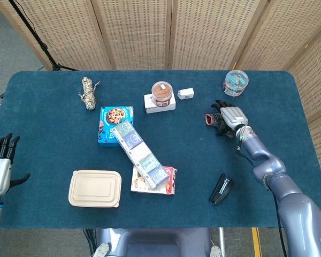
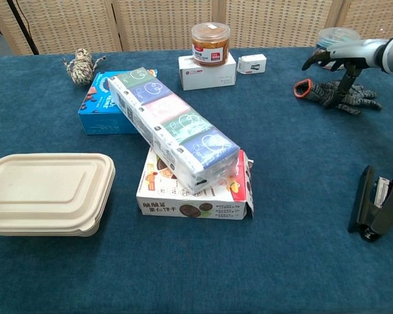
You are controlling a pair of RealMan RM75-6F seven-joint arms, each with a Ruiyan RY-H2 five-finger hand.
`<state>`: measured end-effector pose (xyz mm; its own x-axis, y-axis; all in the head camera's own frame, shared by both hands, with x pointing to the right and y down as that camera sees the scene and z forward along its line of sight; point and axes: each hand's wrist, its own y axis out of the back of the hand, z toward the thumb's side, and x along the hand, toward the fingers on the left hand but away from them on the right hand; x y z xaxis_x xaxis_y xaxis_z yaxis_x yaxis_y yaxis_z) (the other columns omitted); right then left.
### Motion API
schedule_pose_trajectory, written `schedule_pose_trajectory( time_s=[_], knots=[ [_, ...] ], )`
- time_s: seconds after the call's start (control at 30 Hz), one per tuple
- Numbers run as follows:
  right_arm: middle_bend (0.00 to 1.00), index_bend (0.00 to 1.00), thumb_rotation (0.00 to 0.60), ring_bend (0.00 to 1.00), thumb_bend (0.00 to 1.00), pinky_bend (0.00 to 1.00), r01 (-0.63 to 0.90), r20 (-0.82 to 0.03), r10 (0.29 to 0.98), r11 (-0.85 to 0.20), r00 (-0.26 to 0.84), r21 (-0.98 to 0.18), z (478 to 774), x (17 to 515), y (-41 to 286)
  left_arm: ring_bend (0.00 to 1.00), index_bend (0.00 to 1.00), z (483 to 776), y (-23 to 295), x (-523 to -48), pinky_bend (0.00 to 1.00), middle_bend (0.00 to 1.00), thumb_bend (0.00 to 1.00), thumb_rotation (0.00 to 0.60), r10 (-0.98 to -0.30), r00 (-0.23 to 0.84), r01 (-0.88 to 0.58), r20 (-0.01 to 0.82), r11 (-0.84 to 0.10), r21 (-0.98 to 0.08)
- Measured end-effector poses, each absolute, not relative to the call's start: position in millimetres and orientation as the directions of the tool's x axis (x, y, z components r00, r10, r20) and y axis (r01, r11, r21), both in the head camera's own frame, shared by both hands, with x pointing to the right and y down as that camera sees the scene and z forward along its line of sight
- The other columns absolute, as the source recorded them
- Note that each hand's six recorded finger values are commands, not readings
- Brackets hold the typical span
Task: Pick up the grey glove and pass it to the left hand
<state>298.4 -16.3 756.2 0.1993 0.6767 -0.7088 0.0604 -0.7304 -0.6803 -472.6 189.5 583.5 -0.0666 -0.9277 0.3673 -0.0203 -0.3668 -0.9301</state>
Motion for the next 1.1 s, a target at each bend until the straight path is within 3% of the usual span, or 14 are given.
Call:
schedule_pose_trajectory(
  time_s=[0.1, 0.23, 0.33, 0.57, 0.83, 1.1],
  knots=[
    [0.07, 0.22, 0.600, 0.00, 0.09, 0.18, 0.058, -0.715, 0.674, -0.734, 0.187, -0.677, 761, 296, -18, 0.00, 0.00, 582, 189, -474, 0.00, 0.00, 0.00, 0.600, -0.929, -0.071, -0.022, 0.363, -0.363, -0.932],
    [0.09, 0.26, 0.600, 0.01, 0.30, 0.22, 0.059, -0.726, 0.668, -0.741, 0.161, -0.669, 764, 298, -20, 0.00, 0.00, 580, 189, -476, 0.00, 0.00, 0.00, 0.600, -0.931, -0.076, -0.026, 0.357, -0.356, -0.934],
    [0.10, 0.26, 0.600, 0.02, 0.38, 0.24, 0.060, -0.736, 0.662, -0.748, 0.142, -0.662, 766, 301, -21, 0.00, 0.00, 580, 189, -476, 0.00, 0.00, 0.00, 0.600, -0.931, -0.078, -0.026, 0.356, -0.355, -0.935],
    [0.15, 0.29, 0.600, 0.08, 0.43, 0.29, 0.062, -0.751, 0.653, -0.757, 0.094, -0.651, 770, 312, -22, 0.00, 0.00, 581, 189, -475, 0.00, 0.00, 0.00, 0.600, -0.930, -0.077, -0.024, 0.359, -0.359, -0.933],
    [0.44, 0.48, 0.600, 0.40, 0.47, 0.57, 0.070, -0.749, 0.658, -0.753, 0.076, -0.654, 774, 320, -17, 0.00, 0.00, 583, 189, -474, 0.00, 0.00, 0.00, 0.600, -0.929, -0.078, -0.023, 0.362, -0.361, -0.932],
    [0.52, 0.55, 0.600, 0.48, 0.47, 0.67, 0.111, -0.714, 0.693, -0.721, 0.094, -0.685, 772, 323, -14, 0.00, 0.00, 584, 189, -472, 0.00, 0.00, 0.00, 0.600, -0.928, -0.073, -0.029, 0.366, -0.365, -0.930]
  ],
)
